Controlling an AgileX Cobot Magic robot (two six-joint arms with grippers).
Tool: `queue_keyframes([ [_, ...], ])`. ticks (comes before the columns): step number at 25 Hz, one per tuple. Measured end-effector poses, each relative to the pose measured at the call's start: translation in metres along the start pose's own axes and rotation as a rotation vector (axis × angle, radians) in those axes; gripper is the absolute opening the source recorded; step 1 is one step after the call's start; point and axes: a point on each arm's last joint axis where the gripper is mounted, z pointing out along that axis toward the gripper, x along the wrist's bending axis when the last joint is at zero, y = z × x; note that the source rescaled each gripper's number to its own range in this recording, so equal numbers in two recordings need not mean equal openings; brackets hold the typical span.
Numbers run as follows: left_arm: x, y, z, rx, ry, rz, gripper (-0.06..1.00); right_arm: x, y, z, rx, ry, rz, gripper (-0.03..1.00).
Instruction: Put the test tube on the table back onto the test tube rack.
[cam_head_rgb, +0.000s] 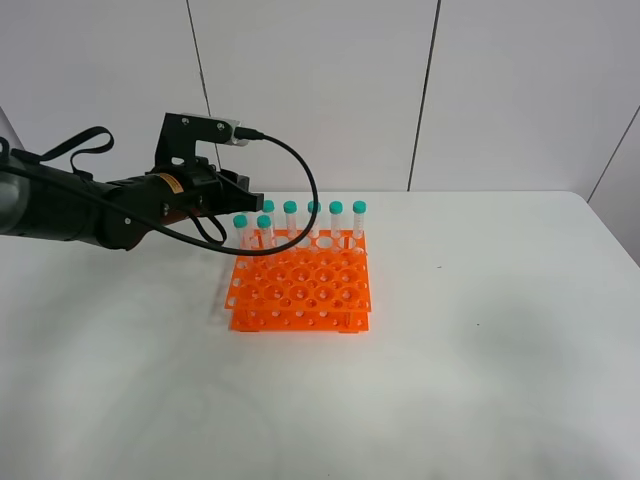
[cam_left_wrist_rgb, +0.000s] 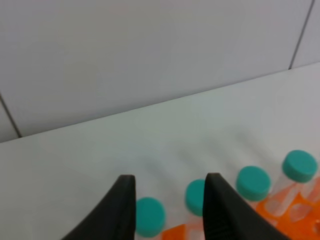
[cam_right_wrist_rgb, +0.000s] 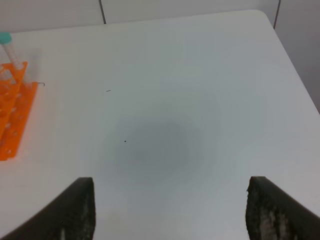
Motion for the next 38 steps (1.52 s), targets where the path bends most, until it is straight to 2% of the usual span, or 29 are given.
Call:
queue_keyframes([
  [12,0.074,0.01,-0.021,0.113,0.164,-0.048,0.14,0.0,0.0,0.0,0.0,0.0,0.0,0.84],
  [23,0.111,0.03,-0.06,0.189,0.259,-0.085,0.16,0.0,0.0,0.0,0.0,0.0,0.001,0.84],
  [24,0.111,0.029,-0.062,0.203,0.259,-0.081,0.2,0.0,0.0,0.0,0.0,0.0,0.001,0.84],
  [25,0.111,0.029,-0.063,0.217,0.26,-0.081,0.29,0.0,0.0,0.0,0.0,0.0,0.001,0.84],
  [27,0.111,0.029,-0.065,0.23,0.259,-0.082,0.55,0.0,0.0,0.0,0.0,0.0,0.001,0.84],
  [28,0.111,0.028,-0.065,0.236,0.259,-0.081,0.72,0.0,0.0,0.0,0.0,0.0,0.001,0.84],
  [29,0.11,0.028,-0.065,0.245,0.258,-0.083,0.82,0.0,0.0,0.0,0.0,0.0,0.001,0.84],
  [30,0.11,0.027,-0.066,0.251,0.258,-0.082,0.88,0.0,0.0,0.0,0.0,0.0,0.001,0.84],
  [33,0.11,0.025,-0.067,0.28,0.258,-0.088,0.97,0.0,0.0,0.0,0.0,0.0,0.001,0.84],
  [38,0.109,0.018,-0.069,0.331,0.256,-0.095,1.0,0.0,0.0,0.0,0.0,0.0,0.001,0.84],
])
